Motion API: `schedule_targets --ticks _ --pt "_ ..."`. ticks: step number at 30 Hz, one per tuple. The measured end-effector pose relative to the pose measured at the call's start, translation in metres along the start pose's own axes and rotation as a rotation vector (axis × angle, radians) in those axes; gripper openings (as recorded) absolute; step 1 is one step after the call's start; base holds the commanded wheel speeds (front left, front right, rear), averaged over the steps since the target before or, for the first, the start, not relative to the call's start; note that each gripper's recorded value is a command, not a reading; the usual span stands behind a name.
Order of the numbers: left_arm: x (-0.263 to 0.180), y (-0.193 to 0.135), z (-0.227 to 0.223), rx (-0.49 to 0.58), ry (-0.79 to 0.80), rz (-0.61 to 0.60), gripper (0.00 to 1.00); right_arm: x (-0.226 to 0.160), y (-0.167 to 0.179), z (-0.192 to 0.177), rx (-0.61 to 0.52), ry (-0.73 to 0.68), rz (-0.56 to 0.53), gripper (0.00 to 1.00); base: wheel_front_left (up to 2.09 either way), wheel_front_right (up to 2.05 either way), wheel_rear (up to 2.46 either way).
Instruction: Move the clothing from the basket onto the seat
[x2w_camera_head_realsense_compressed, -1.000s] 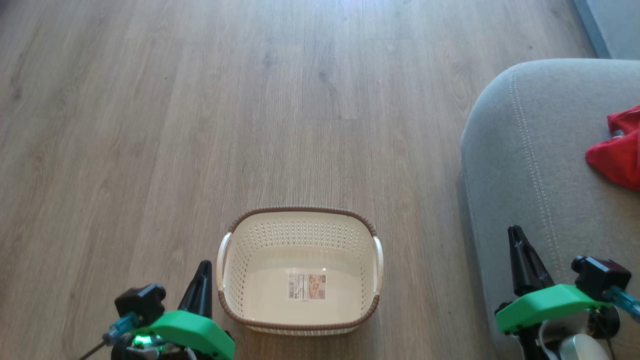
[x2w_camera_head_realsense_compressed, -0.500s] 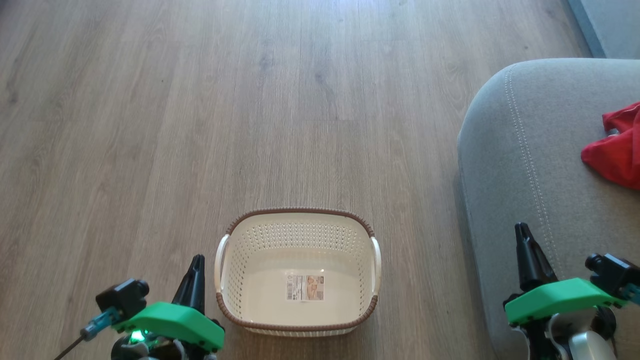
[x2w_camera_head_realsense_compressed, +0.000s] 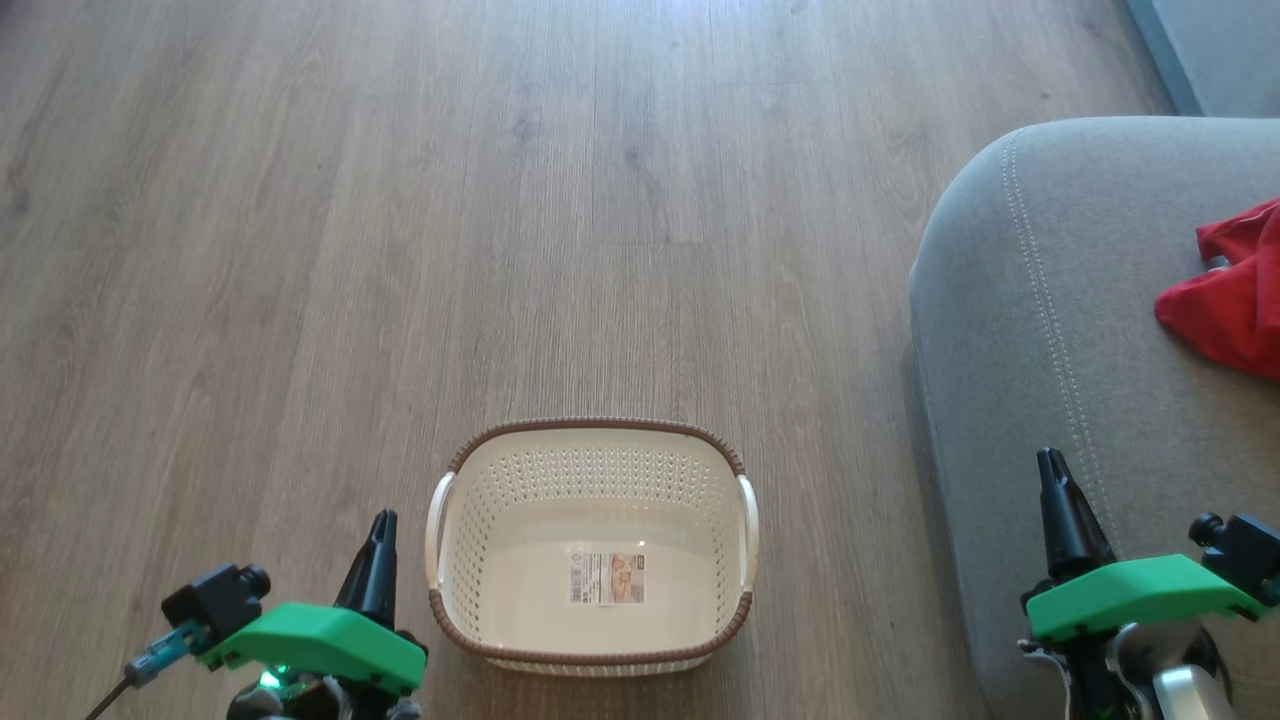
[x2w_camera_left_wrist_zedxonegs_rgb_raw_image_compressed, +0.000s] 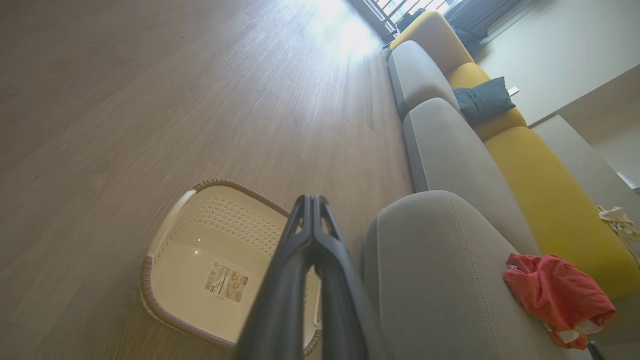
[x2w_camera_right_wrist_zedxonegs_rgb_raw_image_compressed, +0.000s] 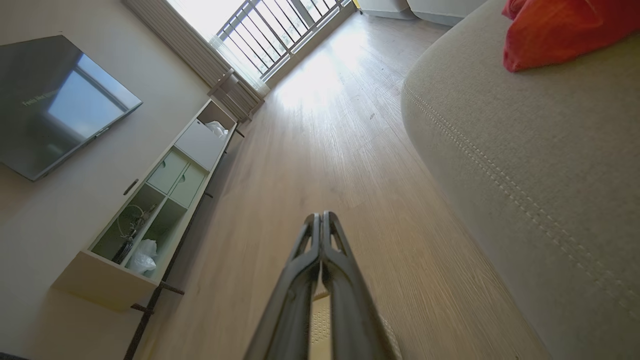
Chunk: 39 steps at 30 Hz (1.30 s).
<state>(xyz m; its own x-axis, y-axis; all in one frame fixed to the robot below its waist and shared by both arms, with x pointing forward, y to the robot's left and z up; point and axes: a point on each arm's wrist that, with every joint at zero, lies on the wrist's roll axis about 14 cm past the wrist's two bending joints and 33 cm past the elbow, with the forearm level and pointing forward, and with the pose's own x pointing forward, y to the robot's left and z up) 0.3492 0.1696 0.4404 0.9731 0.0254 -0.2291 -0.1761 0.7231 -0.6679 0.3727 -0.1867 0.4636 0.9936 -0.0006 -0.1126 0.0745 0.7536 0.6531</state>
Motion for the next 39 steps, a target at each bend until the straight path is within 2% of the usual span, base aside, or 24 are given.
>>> schedule_targets --ticks 39 --pt "0.008 -0.002 0.015 -0.449 0.019 -0.037 0.0 -0.001 -0.008 0.012 0.462 -0.012 -0.028 0.0 0.0 0.0 0.0"
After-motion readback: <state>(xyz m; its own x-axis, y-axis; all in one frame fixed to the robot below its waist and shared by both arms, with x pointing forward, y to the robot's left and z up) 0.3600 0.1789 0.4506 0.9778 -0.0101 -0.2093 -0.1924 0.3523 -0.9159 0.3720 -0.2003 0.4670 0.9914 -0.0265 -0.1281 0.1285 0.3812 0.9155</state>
